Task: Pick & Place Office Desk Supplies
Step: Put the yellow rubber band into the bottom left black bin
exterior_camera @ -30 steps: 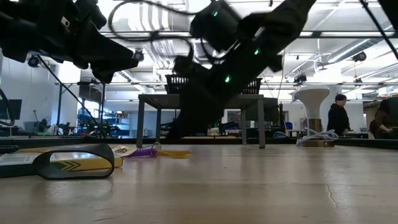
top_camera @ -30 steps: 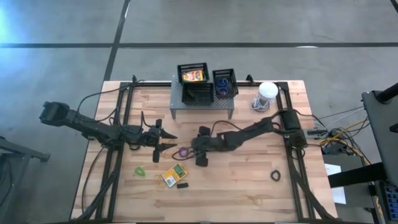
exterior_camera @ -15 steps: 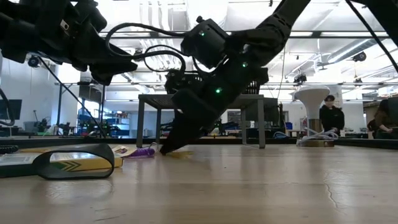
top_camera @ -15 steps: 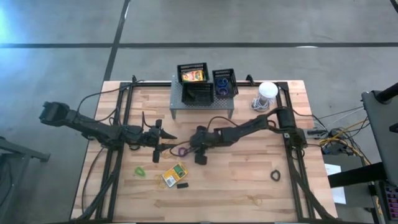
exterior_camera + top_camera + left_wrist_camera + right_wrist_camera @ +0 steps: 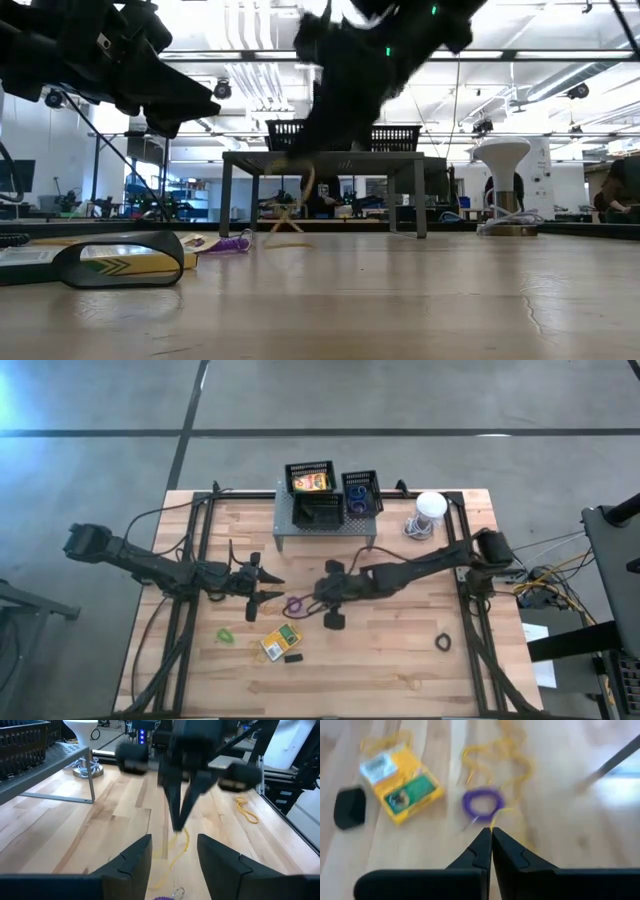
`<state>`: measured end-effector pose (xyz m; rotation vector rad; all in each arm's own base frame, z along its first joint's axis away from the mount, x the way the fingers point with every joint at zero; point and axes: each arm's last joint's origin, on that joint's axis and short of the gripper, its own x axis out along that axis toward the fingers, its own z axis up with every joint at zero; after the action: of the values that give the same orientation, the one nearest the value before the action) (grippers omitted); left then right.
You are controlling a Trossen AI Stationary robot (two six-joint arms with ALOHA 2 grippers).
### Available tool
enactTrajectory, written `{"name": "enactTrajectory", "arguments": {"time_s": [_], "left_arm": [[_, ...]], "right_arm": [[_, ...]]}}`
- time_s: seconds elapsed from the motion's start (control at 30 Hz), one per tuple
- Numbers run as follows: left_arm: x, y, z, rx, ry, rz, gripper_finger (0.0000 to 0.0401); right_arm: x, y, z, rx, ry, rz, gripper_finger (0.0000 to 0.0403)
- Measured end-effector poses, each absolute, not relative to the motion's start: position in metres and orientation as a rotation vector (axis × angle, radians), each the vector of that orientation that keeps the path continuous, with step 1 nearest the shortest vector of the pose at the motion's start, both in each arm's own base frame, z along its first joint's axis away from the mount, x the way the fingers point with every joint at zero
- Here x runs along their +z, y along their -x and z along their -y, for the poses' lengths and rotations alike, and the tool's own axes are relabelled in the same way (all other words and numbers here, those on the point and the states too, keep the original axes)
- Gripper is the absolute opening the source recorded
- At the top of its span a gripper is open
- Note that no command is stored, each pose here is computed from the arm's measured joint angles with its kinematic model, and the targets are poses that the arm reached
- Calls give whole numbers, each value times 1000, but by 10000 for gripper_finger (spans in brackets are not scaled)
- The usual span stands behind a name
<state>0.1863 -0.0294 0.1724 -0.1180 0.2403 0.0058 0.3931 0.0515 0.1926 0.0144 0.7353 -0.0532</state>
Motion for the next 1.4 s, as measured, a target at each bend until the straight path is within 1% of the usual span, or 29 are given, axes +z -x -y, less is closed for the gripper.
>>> {"name": "enactTrajectory", "arguments": {"time_s": [0.17,0.27,0.37,0.5,0.6,0.83,0.93,1.07,1.2,1.4], "left_arm": [[172,-186,29,6,117,-241,163],[172,-186,29,6,114,-242,163],[172,-186,29,6,114,-242,163],[172,-186,29,6,114,-245,163],[171,-186,29,7,113,-249,163],[169,-187,29,17,109,-262,163],[168,-187,29,17,110,-269,163],[168,-187,29,17,113,-267,163],[165,-186,29,17,114,-273,163],[165,-185,29,18,119,-271,163]], "right_arm": [[232,-381,-51,-71,-11,-612,8],[244,-380,-50,-88,4,-538,8],[254,-381,-45,-175,59,-471,8],[282,-380,-27,-344,151,-365,8],[301,-380,-8,-479,202,-334,8],[346,-382,48,-637,256,-266,8],[352,-380,69,-685,272,-282,8],[350,-374,92,-735,251,-331,8],[334,-367,108,-770,197,-414,8],[309,-361,113,-700,96,-497,8]]}}
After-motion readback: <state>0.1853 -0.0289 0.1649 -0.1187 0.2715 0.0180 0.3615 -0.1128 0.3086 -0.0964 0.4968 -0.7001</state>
